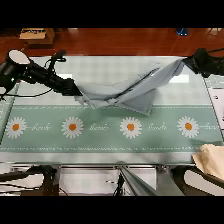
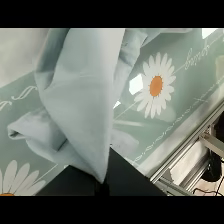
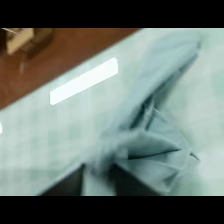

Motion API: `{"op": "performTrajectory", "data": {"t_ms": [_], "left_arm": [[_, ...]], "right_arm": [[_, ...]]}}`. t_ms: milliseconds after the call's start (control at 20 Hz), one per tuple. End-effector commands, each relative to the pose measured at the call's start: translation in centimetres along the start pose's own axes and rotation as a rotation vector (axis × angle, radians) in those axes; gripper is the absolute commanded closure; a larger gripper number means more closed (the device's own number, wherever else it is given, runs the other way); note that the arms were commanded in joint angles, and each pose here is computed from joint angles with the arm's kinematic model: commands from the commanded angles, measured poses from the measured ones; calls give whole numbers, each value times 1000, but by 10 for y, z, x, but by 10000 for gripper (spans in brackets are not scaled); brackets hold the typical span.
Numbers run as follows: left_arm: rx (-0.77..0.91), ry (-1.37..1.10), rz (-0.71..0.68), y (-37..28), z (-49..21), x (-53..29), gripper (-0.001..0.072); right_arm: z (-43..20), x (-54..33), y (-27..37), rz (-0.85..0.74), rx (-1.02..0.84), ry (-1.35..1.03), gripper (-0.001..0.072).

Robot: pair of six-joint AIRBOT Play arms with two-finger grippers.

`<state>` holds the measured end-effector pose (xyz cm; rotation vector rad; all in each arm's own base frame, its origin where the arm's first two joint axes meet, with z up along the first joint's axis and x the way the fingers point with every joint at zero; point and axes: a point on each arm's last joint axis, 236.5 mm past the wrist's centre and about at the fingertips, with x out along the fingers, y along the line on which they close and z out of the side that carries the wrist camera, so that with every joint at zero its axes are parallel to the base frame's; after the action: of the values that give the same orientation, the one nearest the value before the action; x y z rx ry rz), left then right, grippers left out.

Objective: Fold the shirts.

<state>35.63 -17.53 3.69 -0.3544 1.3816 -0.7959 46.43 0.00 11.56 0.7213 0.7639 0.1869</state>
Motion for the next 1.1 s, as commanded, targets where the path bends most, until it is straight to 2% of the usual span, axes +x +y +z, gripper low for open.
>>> {"op": "performTrajectory", "data": {"t_ms": [0, 100, 250, 300, 400, 450, 600, 700, 1050], "left_arm": [[1, -3, 2, -1, 1, 3, 684], [0, -8, 4, 0, 2, 3, 684], [3, -42, 18, 3, 10, 3, 684], [3, -48, 20, 4, 12, 3, 684], [2, -47, 20, 4, 12, 4, 684], [2, -47, 20, 4, 12, 3, 684], [15, -46, 20, 4, 12, 4, 684], [16, -46, 20, 4, 12, 3, 684], [16, -43, 18, 4, 11, 3, 684]], "right_arm": [[-16, -15, -19, -48, -83, 105, 326], [-35, -44, -35, -98, -113, 200, 327], [-88, -86, -92, -335, -163, 446, 325], [-103, -87, -100, -352, -129, 476, 324], [-136, -69, -101, -284, -34, 501, 314], [-157, -58, -101, -236, 29, 521, 274], [-208, -25, -106, -142, 234, 499, 262], [-216, -6, -99, -55, 330, 419, 263], [-240, 53, -86, -140, 286, 350, 263]]}}
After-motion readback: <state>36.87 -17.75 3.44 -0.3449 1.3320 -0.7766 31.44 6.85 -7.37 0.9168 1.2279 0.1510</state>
